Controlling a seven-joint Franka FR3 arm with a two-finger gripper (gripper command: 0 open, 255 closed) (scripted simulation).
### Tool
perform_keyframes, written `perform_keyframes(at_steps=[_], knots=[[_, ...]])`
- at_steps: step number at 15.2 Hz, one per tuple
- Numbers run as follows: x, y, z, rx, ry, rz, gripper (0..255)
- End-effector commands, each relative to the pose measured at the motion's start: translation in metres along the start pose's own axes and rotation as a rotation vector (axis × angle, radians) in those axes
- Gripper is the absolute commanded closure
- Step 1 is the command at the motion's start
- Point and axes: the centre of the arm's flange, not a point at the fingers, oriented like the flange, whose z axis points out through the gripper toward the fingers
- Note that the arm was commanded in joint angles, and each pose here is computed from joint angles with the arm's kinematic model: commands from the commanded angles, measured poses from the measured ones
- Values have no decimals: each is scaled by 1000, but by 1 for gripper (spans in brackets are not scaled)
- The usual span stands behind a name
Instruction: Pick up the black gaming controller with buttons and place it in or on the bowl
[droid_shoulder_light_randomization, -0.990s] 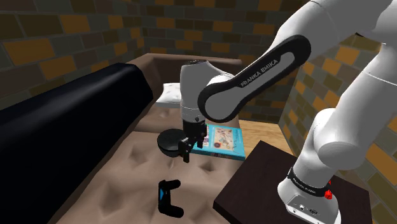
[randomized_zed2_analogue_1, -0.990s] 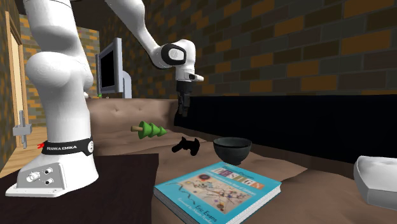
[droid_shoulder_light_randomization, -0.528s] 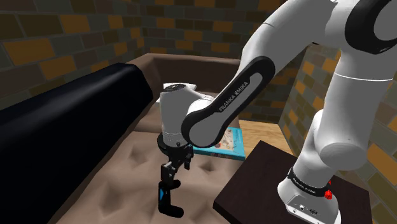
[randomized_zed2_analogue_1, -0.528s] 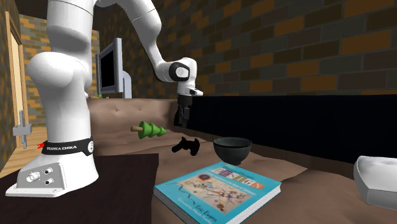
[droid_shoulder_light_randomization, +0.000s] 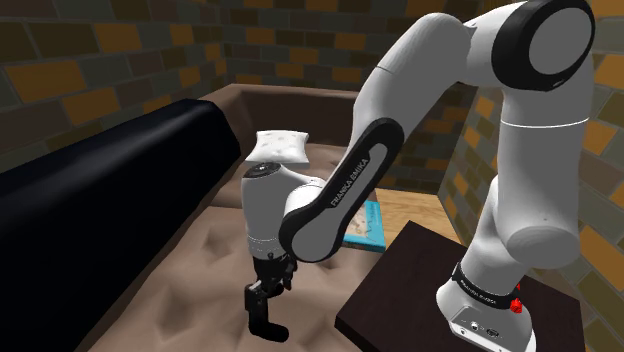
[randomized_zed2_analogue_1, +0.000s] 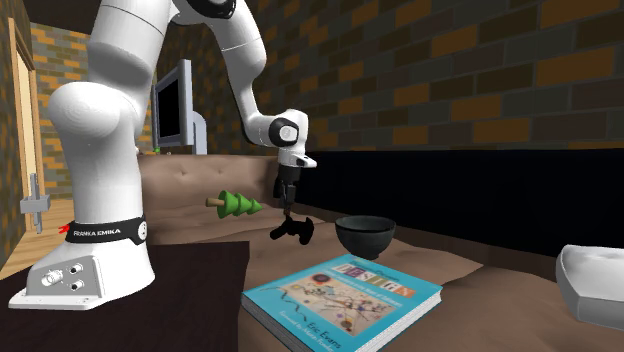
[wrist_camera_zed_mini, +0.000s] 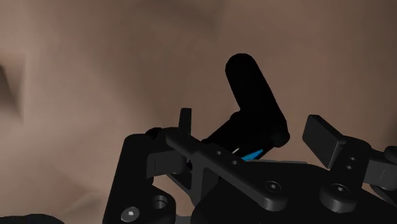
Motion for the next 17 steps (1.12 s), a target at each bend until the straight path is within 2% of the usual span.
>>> perform_keyframes(at_steps=[1,10,11,17], knots=[[0,1,11,0,0,0,0],[0,1,14,0,0,0,0],[0,1,14,0,0,0,255],[0,1,14,0,0,0,255]])
